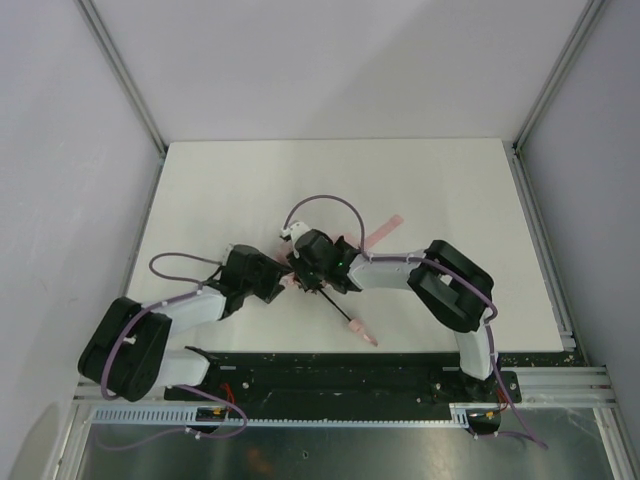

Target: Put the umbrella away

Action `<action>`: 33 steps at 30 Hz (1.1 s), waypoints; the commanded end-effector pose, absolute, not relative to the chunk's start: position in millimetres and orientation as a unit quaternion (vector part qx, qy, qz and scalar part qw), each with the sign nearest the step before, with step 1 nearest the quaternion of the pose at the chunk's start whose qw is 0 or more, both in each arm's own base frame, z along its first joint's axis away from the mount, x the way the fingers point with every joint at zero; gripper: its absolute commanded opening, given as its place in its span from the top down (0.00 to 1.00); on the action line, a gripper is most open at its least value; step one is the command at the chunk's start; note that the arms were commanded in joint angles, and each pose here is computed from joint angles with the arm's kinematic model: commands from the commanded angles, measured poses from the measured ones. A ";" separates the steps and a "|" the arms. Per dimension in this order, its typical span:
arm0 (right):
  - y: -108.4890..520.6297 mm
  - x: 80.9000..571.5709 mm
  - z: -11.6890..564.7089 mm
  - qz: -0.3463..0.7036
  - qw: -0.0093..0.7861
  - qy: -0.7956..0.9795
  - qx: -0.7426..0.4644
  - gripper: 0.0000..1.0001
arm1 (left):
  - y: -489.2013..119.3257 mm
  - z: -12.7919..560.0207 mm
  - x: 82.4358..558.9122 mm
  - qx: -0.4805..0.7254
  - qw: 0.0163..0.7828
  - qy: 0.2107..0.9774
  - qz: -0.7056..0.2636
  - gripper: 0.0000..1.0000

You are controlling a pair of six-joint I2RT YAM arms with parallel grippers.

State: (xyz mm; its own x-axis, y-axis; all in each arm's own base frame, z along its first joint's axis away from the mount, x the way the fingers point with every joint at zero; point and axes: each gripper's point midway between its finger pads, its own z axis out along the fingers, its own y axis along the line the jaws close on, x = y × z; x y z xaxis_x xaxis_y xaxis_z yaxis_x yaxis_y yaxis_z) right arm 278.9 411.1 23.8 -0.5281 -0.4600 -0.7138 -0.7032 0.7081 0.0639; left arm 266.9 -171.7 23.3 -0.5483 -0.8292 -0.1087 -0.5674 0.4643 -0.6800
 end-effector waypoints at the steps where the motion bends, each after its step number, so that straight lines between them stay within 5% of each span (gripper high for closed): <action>1: 380.2 224.2 -54.5 0.216 0.204 0.891 -0.343 0.78 | -160.1 12.1 247.2 -0.408 0.203 0.850 -0.264 0.27; 5: 386.7 217.4 -45.8 0.290 0.181 0.877 -0.337 0.97 | -163.2 20.9 253.1 -0.389 0.214 0.853 -0.272 0.04; 12: 406.5 208.8 -16.7 0.440 0.129 0.826 -0.326 1.00 | -162.2 -2.4 254.6 -0.392 0.202 0.863 -0.247 0.01; 25: 409.6 199.2 26.2 0.551 0.089 0.758 -0.337 1.00 | -132.9 -7.9 268.2 -0.435 0.249 0.841 -0.203 0.04; 33: 413.4 200.7 40.5 0.590 0.089 0.723 -0.347 1.00 | -143.5 -33.9 259.1 -0.423 0.218 0.859 -0.188 0.27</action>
